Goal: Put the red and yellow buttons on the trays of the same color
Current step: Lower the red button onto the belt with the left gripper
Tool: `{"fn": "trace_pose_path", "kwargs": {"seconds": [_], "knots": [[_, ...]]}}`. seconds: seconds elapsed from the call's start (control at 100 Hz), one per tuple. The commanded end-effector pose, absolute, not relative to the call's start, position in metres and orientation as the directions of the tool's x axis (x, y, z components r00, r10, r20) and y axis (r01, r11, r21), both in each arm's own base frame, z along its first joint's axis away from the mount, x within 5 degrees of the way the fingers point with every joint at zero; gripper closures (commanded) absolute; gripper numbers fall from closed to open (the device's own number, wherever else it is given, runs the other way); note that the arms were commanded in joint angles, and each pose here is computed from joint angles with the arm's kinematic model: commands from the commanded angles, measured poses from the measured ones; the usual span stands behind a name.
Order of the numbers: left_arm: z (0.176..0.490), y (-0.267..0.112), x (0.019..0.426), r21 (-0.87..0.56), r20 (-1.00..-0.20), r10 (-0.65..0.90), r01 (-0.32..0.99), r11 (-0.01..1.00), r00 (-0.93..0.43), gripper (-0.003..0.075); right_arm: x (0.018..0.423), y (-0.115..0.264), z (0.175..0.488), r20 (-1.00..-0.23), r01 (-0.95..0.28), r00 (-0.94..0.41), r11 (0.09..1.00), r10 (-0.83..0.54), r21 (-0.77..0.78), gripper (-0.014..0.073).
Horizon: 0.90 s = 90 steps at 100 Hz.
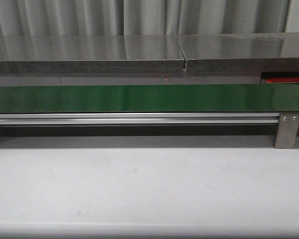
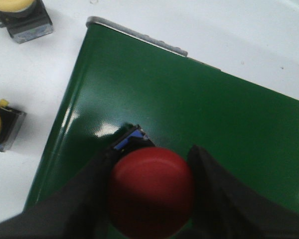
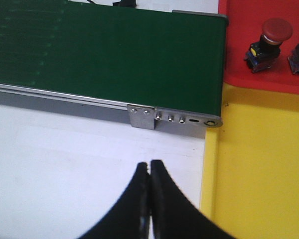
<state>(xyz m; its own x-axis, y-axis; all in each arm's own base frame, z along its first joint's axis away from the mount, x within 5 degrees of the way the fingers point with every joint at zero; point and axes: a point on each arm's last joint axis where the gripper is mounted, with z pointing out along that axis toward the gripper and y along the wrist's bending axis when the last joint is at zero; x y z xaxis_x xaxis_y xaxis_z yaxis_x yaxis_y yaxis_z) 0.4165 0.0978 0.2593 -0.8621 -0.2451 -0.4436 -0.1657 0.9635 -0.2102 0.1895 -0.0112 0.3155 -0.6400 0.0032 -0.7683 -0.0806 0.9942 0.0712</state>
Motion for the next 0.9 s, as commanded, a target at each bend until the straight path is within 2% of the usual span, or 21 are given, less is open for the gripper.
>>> {"fn": "trace_pose_path", "kwargs": {"seconds": [0.0,0.11,0.18,0.25,0.4,0.47,0.53,0.67,0.89], "knots": [[0.293,0.091,0.417,-0.219,-0.543,-0.246,-0.147,0.965,-0.803,0.0739,0.190,-0.012,0.331,-0.826,-0.070,-0.564,0.996,0.004,0.053,0.0662],[0.292,0.091,0.417,-0.219,-0.539,-0.244,-0.146,0.965,-0.806,0.0716,0.190,-0.012,0.331,-0.826,-0.070,-0.564,0.996,0.004,0.053,0.0662],[0.292,0.091,0.417,-0.216,-0.538,-0.237,-0.140,0.966,-0.809,0.0636,0.190,-0.012,0.331,-0.826,-0.070,-0.564,0.996,0.004,0.053,0.0662],[0.292,0.091,0.417,-0.215,-0.537,-0.235,-0.138,0.967,-0.810,0.0505,0.190,-0.012,0.331,-0.826,-0.070,-0.564,0.996,0.004,0.053,0.0662],[0.292,0.091,0.417,-0.222,-0.536,-0.237,-0.136,0.965,-0.810,0.0135,0.190,-0.012,0.331,-0.826,-0.070,-0.564,0.996,0.004,0.053,0.0662],[0.292,0.090,0.417,-0.226,-0.536,-0.240,-0.136,0.965,-0.810,0.0023,0.190,-0.012,0.331,-0.826,-0.070,-0.564,0.996,0.004,0.053,0.0662],[0.293,0.090,0.416,-0.229,-0.535,-0.241,-0.136,0.964,-0.809,0.0009,0.190,-0.012,0.331,-0.826,-0.070,-0.564,0.996,0.004,0.053,0.0662],[0.299,0.089,0.414,-0.229,-0.544,-0.239,-0.132,0.964,-0.804,0.0056,0.190,-0.012,0.331,-0.826,-0.070,-0.564,0.996,0.004,0.053,0.0662],[0.335,0.100,0.407,-0.208,-0.630,-0.242,-0.139,0.968,-0.738,0.0059,0.190,-0.012,0.331,-0.826,-0.070,-0.564,0.996,0.004,0.053,0.0662]]}}
